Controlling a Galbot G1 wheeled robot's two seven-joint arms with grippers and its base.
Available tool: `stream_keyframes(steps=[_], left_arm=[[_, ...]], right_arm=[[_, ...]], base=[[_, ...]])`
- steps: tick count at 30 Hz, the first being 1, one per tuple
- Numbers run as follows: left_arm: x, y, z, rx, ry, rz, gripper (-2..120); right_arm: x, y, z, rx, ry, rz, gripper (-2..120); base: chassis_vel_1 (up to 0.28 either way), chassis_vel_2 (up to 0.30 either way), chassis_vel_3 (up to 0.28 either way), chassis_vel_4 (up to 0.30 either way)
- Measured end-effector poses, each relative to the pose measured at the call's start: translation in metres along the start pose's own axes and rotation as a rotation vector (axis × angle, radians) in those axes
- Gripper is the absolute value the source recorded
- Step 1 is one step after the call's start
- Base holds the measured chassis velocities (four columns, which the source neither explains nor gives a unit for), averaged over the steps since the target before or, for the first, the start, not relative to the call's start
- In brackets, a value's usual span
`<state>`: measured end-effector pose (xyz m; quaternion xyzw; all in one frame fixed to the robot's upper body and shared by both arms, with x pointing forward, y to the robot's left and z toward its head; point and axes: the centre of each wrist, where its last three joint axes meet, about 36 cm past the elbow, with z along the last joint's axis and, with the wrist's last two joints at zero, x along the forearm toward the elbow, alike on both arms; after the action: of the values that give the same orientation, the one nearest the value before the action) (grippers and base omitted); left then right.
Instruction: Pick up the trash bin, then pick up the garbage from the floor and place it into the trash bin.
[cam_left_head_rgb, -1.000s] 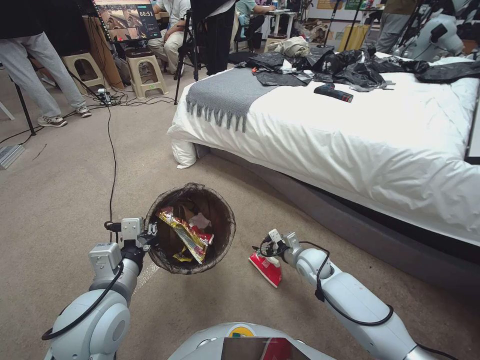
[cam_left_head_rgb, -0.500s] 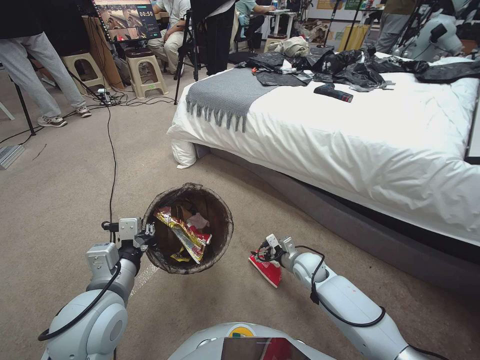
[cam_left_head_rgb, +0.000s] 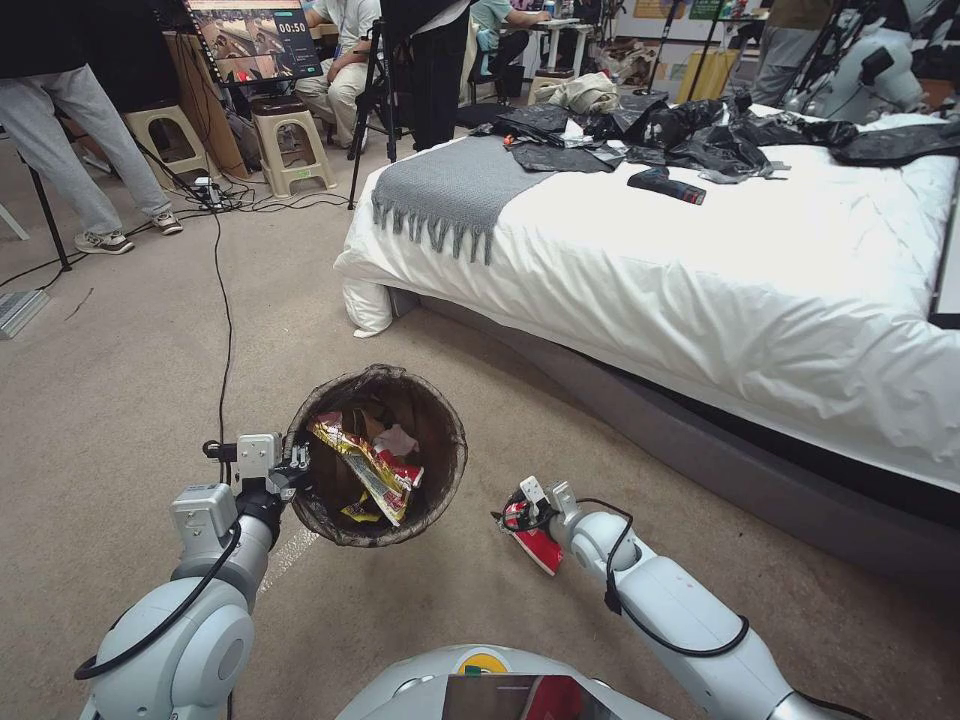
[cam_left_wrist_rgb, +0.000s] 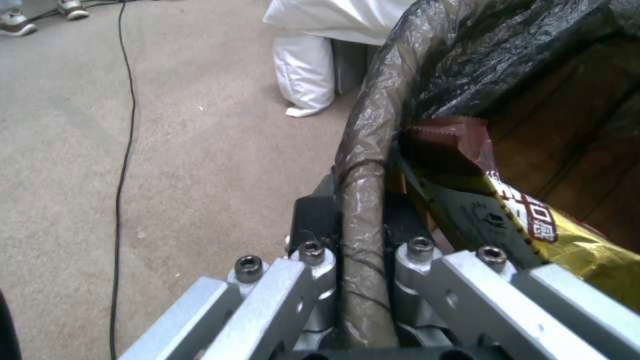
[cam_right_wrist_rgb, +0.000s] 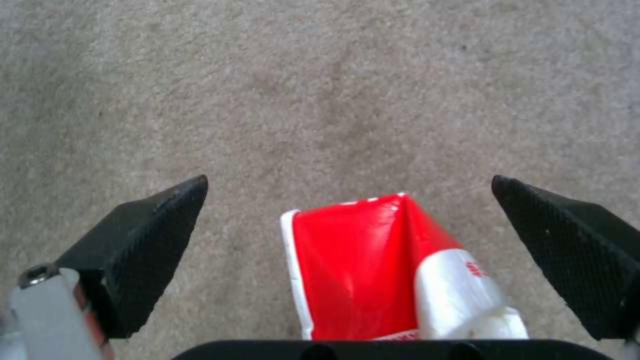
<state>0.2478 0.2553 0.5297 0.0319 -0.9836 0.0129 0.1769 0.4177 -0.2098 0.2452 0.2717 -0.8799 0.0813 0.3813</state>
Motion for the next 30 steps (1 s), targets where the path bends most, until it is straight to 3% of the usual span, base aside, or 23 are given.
stream_keyframes(steps=[11, 30], left_arm=[[0.000, 0.001, 0.000, -0.001, 0.000, 0.001, 5], [-0.001, 0.000, -0.001, -0.001, -0.004, 0.011, 5]], right_arm=[[-0.003, 0.005, 0.008, 0.004, 0.013, 0.000, 100], [0.008, -0.018, 0.027, 0.007, 0.028, 0.054, 100]], base=[[0.000, 0.000, 0.000, 0.000], [0.000, 0.000, 0.000, 0.000]])
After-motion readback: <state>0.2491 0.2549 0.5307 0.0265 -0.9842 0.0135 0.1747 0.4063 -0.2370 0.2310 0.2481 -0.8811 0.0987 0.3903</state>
